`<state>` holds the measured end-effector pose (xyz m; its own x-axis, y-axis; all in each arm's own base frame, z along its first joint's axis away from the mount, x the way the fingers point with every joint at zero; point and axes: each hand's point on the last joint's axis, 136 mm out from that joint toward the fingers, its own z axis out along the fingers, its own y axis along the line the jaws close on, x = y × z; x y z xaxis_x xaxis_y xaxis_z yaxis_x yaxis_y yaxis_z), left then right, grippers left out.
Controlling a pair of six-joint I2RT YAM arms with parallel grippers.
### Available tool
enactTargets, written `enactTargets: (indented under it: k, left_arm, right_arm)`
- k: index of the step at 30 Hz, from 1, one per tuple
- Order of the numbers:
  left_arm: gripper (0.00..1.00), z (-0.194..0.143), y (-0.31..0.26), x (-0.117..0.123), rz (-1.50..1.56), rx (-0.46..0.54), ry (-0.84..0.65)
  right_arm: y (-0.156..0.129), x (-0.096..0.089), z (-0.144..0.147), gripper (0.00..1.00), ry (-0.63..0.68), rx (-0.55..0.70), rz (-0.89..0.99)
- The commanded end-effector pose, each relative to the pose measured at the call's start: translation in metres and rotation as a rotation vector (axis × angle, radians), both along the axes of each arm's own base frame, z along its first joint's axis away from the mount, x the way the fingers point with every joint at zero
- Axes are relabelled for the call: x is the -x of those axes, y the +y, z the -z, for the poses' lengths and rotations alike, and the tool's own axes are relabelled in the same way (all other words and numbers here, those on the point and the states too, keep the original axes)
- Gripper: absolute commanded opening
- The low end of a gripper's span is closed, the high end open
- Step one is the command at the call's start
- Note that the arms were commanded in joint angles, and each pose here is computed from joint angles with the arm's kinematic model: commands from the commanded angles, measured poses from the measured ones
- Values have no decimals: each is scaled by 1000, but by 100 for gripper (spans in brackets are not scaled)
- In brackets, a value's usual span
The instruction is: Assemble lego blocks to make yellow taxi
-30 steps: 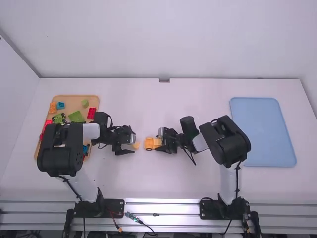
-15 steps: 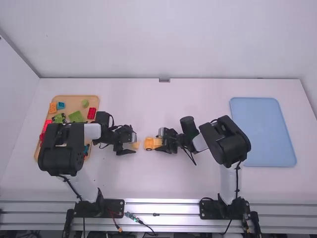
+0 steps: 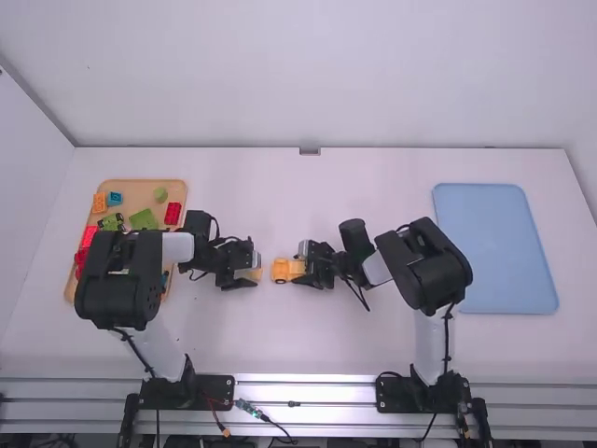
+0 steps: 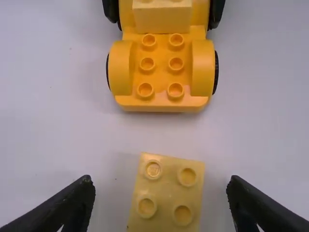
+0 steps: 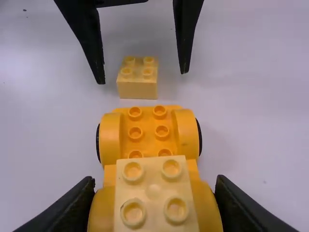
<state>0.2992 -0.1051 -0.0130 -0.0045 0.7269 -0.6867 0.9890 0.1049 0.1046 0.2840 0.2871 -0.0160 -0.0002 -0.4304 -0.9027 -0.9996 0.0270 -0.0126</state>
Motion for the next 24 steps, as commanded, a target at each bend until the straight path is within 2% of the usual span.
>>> enactTargets:
  k: [1,9,19,24]
  left_arm:
    - [65,3,-1,4,-5,11,23]
    - [46,4,0,4,-5,9,23]
    - [34,4,0,4,-5,6,23]
    - [33,3,-1,2,-6,15,15]
  right_arm:
    - [-3,5,12,56,37,30,12]
    - [-3,5,12,56,37,30,13]
    - [-3,5,12,56,38,30,12]
    - [-3,5,12,56,37,30,13]
